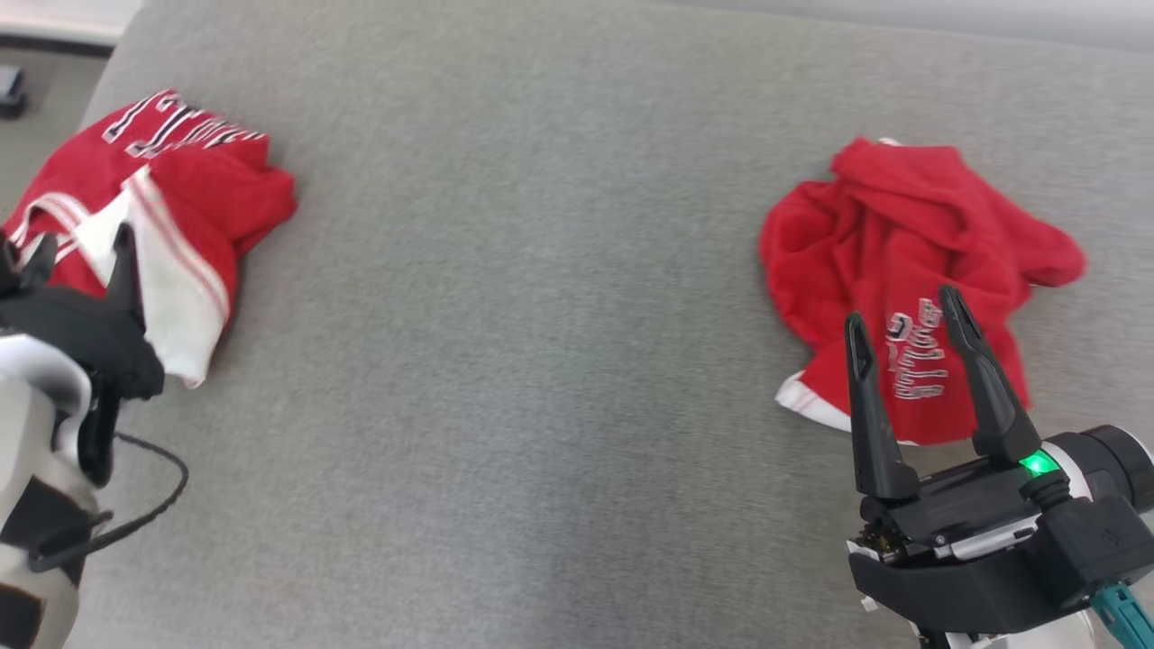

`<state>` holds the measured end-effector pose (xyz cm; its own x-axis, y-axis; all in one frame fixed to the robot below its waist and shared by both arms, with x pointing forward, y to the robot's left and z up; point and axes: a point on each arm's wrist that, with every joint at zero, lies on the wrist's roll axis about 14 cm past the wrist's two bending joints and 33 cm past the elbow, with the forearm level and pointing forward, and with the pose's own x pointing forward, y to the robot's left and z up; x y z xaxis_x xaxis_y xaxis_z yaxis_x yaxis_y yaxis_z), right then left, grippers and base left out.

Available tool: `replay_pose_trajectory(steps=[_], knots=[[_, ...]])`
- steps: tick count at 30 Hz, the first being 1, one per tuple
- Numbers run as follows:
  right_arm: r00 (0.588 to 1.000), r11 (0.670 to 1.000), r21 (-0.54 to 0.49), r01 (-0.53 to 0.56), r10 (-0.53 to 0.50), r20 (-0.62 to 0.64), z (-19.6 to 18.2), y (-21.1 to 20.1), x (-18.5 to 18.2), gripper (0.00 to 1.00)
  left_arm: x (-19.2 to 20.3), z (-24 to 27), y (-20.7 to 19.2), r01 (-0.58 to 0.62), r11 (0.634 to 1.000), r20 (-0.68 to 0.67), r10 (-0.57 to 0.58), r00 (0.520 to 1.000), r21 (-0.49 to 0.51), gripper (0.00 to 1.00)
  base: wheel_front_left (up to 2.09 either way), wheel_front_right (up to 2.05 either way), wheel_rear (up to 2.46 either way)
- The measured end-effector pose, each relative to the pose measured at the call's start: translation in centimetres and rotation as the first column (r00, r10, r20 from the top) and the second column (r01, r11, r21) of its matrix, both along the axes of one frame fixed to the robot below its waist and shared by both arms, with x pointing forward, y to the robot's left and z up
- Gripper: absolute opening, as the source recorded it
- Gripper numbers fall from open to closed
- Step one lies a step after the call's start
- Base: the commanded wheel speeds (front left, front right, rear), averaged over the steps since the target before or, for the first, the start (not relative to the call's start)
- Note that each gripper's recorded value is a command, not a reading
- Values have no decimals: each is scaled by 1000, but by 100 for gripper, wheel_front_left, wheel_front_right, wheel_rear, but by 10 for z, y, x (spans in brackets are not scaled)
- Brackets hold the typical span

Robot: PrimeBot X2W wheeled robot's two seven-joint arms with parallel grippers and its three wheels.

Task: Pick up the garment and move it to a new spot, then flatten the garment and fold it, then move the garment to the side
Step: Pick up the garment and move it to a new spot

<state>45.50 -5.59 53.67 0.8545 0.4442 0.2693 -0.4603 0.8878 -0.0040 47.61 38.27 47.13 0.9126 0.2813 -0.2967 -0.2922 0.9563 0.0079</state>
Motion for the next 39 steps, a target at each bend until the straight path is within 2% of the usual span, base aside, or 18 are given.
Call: replay_pose_trajectory(steps=[3, 12, 15, 24, 31, 39], knots=[[1000, 1000, 9, 26, -26, 15, 9, -7, -3, 100, -1, -2, -3, 5, 1000, -1, -5, 1000, -4, 100, 0, 0, 0], [993, 993, 37, 108, -110, 48, 35, -30, -25, 100, -6, 33, -12, 48, 999, 149, -50, 988, 17, 100, 0, 0, 0], [989, 990, 40, 135, -137, 63, 43, -38, -33, 100, -1, 58, -26, 78, 996, 234, -85, 968, 37, 100, 0, 0, 0], [971, 974, 38, 225, -227, 70, 50, -68, -52, 100, -5, 91, -79, 176, 980, 383, -197, 903, 89, 100, 0, 0, 0], [955, 956, 26, 293, -294, 47, 45, -90, -70, 100, -22, 87, -123, 251, 966, 435, -253, 864, 64, 100, 0, 0, 0], [935, 936, 18, 353, -353, 27, 40, -110, -89, 100, -42, 80, -154, 294, 954, 452, -285, 845, 51, 100, 0, 0, 0]])
